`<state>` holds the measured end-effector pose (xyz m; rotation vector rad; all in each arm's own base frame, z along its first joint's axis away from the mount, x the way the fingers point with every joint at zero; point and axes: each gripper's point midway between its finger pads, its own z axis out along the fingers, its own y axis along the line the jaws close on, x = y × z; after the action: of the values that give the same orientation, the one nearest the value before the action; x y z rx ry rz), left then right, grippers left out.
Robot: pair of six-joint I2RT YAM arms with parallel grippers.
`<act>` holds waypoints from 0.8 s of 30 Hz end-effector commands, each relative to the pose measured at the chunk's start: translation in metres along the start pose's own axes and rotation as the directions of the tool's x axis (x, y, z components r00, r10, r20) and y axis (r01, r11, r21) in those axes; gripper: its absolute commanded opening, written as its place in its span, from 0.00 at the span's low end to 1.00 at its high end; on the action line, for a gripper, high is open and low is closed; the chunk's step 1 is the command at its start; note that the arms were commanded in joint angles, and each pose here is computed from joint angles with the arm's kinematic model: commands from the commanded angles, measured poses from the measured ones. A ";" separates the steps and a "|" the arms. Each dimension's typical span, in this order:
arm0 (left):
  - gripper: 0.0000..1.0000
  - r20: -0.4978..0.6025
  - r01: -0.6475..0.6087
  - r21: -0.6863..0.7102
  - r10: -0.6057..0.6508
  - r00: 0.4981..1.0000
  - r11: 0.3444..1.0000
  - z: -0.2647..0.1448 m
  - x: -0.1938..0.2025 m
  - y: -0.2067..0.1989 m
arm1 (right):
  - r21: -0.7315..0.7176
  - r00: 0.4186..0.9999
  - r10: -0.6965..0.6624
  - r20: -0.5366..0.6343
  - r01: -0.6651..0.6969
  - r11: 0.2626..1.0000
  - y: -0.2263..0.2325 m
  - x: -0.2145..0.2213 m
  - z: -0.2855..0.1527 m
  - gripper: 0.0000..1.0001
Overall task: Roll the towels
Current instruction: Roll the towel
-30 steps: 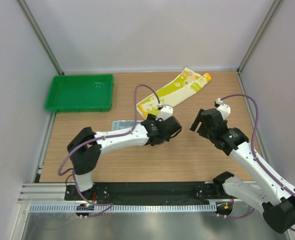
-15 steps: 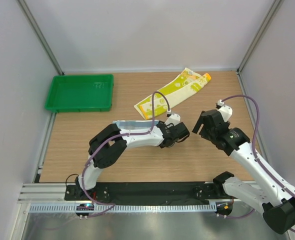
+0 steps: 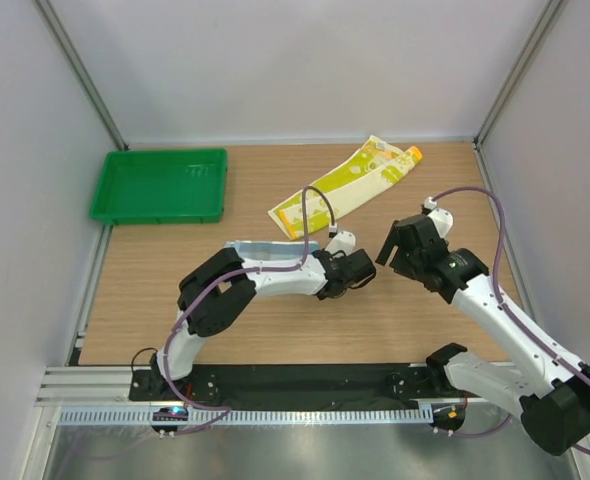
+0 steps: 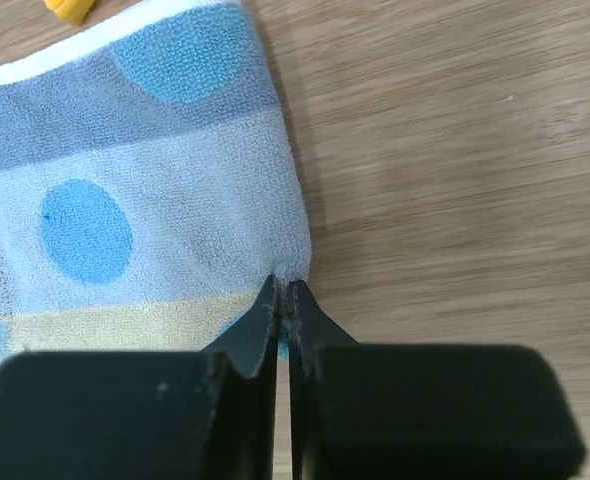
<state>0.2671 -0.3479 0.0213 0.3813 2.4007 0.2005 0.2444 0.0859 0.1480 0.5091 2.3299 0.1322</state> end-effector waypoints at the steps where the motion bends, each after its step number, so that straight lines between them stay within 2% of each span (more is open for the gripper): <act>1: 0.00 0.023 0.045 -0.008 -0.045 0.999 0.999 -0.008 0.003 0.008 | -0.180 0.997 0.046 -0.063 -0.056 0.982 0.042 0.005 0.005 0.80; 5: 0.00 0.041 0.086 0.012 -0.086 0.995 0.996 -0.021 0.007 0.016 | -0.239 0.984 0.060 -0.168 -0.099 0.966 0.063 0.027 0.024 0.84; 7: 0.00 0.049 0.086 0.005 -0.086 0.995 0.996 -0.027 0.014 0.023 | -0.260 0.981 0.067 -0.183 -0.114 0.959 0.071 0.033 0.035 0.86; 12: 0.00 0.078 0.154 0.060 -0.158 0.984 0.986 -0.049 0.013 0.030 | -0.355 0.931 0.051 -0.361 -0.188 0.916 0.107 0.068 0.059 0.86; 15: 0.00 0.080 0.179 0.089 -0.186 0.979 0.980 -0.054 0.018 0.033 | -0.470 0.914 0.061 -0.401 -0.262 0.843 0.141 0.069 0.064 0.86; 18: 0.00 0.083 0.191 0.106 -0.200 0.976 0.976 -0.056 0.023 0.037 | -0.510 0.899 0.061 -0.434 -0.301 0.806 0.156 0.073 0.069 0.84; 24: 0.00 0.097 0.218 0.151 -0.234 0.967 0.964 -0.064 0.017 0.036 | -0.522 0.884 0.035 -0.465 -0.306 0.796 0.162 0.087 0.073 0.81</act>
<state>0.2141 -0.2968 0.0500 0.2536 2.3779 0.0142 0.2857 0.2465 0.0617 0.4543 2.5462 0.9947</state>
